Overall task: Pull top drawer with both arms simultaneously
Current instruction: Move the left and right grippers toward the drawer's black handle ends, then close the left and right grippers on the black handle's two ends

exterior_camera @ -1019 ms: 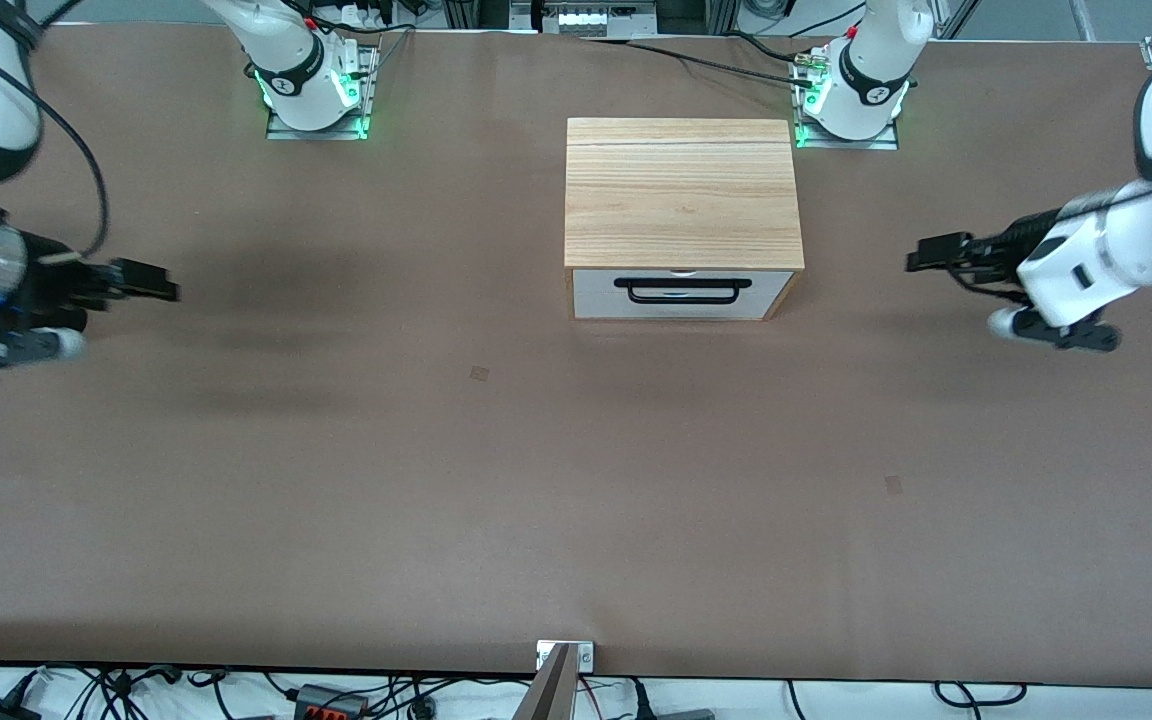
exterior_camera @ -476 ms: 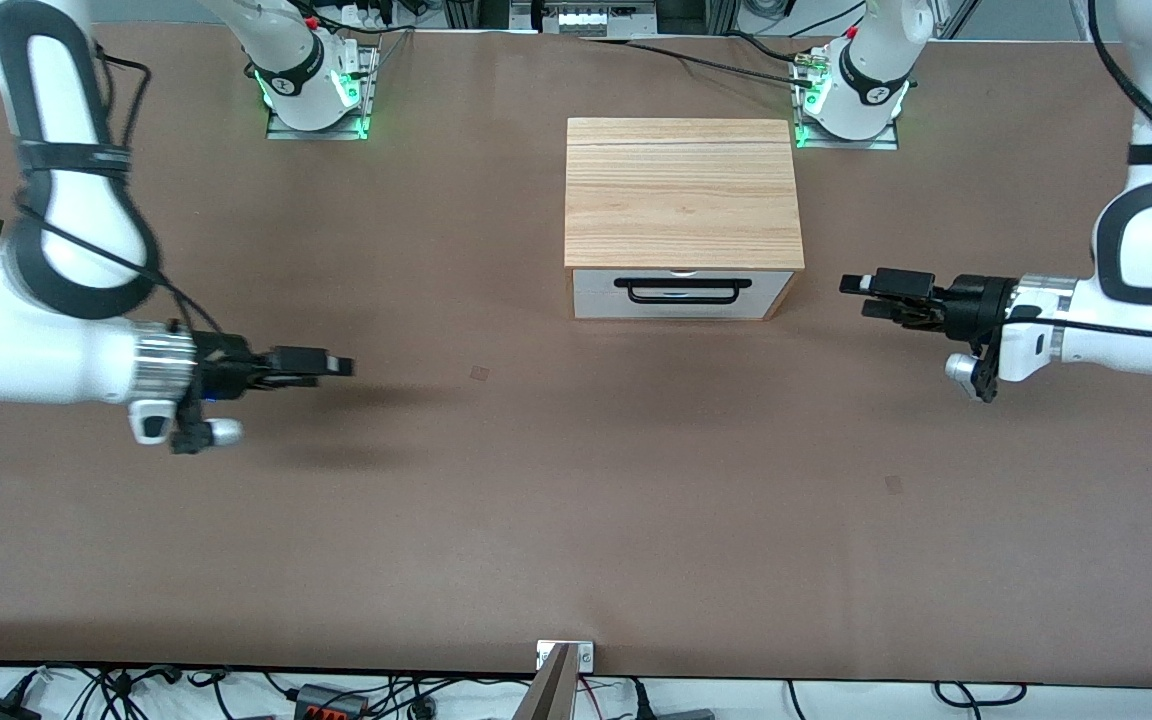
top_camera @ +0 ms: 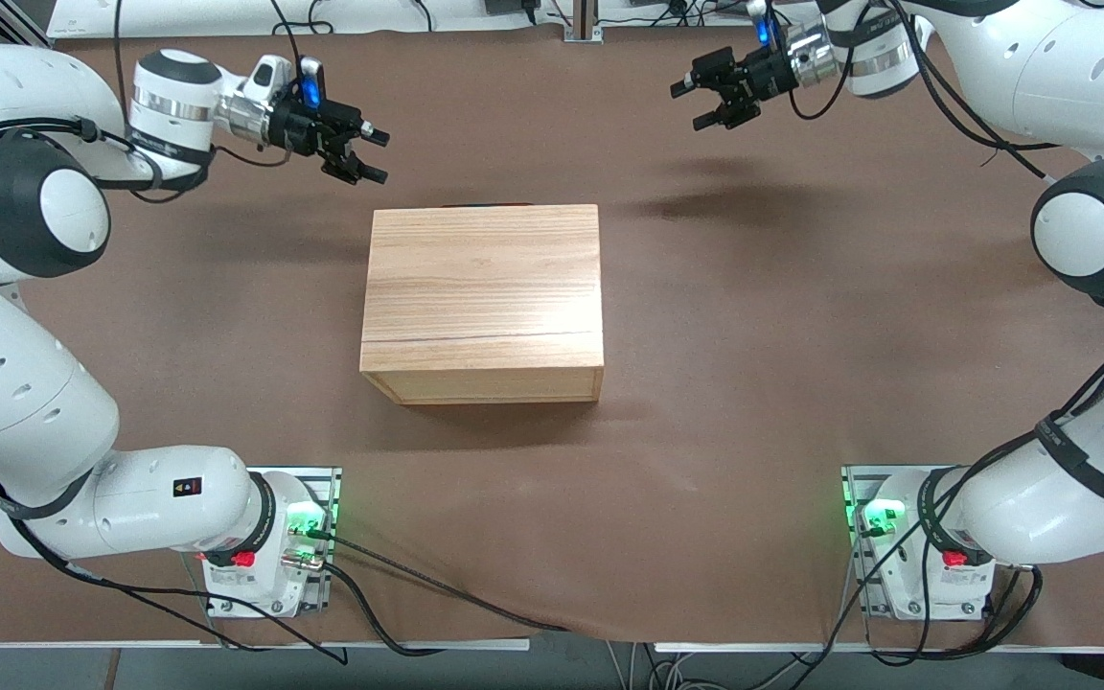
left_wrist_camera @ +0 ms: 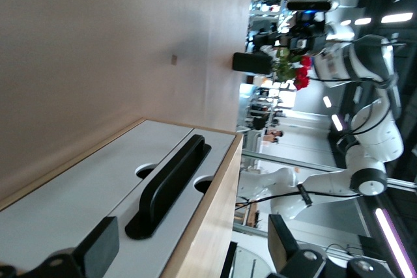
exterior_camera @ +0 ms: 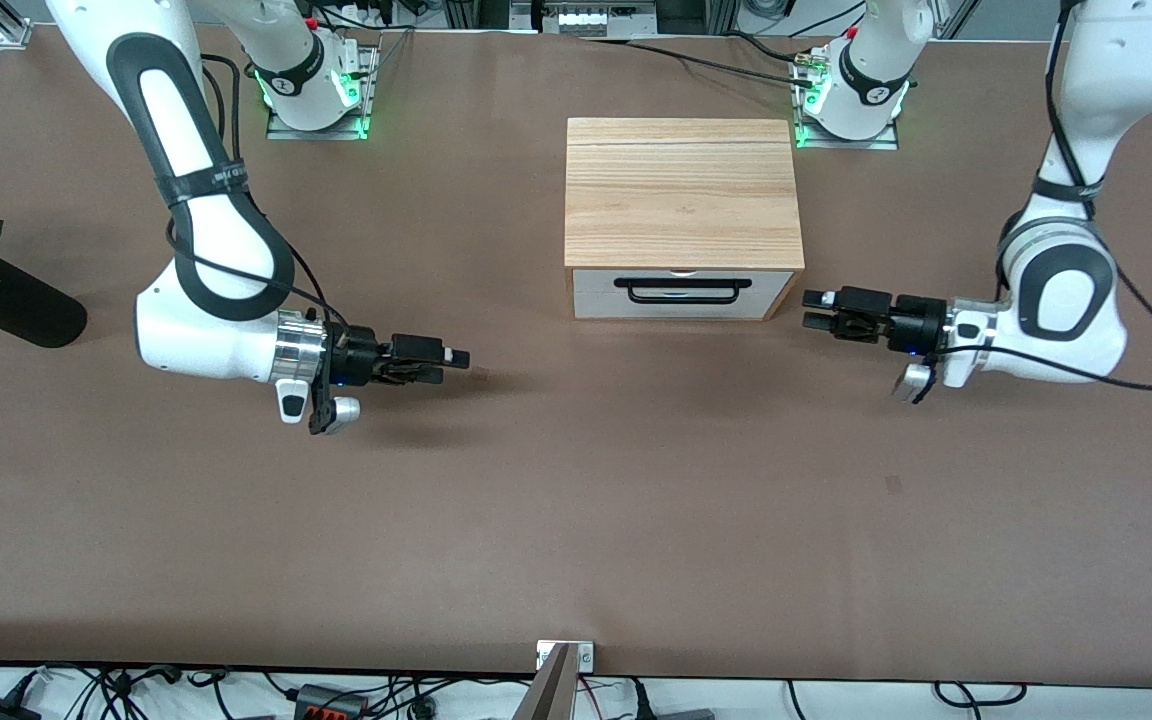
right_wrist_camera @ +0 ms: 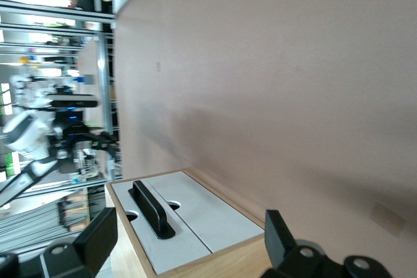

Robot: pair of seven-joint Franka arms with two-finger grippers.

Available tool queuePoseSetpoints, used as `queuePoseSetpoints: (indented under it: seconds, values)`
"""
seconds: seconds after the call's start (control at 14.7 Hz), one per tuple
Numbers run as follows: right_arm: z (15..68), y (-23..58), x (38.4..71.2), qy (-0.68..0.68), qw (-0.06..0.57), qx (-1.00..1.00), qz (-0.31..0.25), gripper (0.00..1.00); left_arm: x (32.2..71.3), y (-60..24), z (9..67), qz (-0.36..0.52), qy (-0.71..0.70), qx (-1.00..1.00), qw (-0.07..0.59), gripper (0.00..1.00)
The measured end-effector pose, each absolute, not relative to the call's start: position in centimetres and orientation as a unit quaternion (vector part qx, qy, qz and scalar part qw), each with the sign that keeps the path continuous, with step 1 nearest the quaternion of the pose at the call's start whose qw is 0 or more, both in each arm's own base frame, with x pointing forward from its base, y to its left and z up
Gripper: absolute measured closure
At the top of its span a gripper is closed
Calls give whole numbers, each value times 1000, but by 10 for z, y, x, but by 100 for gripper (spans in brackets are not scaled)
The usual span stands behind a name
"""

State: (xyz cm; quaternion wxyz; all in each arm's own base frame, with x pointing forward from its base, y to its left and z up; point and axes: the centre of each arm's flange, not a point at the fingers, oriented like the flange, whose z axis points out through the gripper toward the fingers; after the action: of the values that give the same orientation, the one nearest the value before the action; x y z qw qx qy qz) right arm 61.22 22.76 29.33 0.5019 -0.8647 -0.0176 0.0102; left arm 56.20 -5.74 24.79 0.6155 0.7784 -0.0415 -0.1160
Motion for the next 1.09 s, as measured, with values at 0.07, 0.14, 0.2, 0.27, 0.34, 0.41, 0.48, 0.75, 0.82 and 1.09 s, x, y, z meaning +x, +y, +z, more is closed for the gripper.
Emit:
queuePoseSetpoints:
  seconds: [0.07,0.14,0.2,0.27,0.34,0.41,0.48,0.75,0.82,1.09]
  values:
    - [283,231,604,-21,522,-853,0,0,556,-62,235,-113,-36,768,630,0]
    - [274,238,595,-26,540,-841,-12,0,549,-67,224,-113,-32,761,639,0]
    - [267,247,585,-33,557,-829,-26,0,543,-71,216,-116,-28,756,644,0]
    - [258,259,573,-38,574,-817,-40,0,538,-73,210,-121,-25,753,646,0]
    - [250,272,562,-42,588,-806,-53,0,535,-76,206,-125,-23,751,648,0]
    - [242,284,552,-47,599,-797,-63,0,533,-80,203,-127,-23,749,650,0]
    - [233,295,542,-55,610,-788,-69,0,531,-84,201,-127,-26,748,651,0]
    - [195,321,518,-82,666,-739,-52,0,527,-104,192,-108,-67,750,649,2]
    - [190,323,516,-84,671,-735,-49,0,526,-107,189,-104,-76,749,650,4]
    - [191,353,511,-75,661,-743,-64,0,521,-109,178,-99,-87,745,654,11]
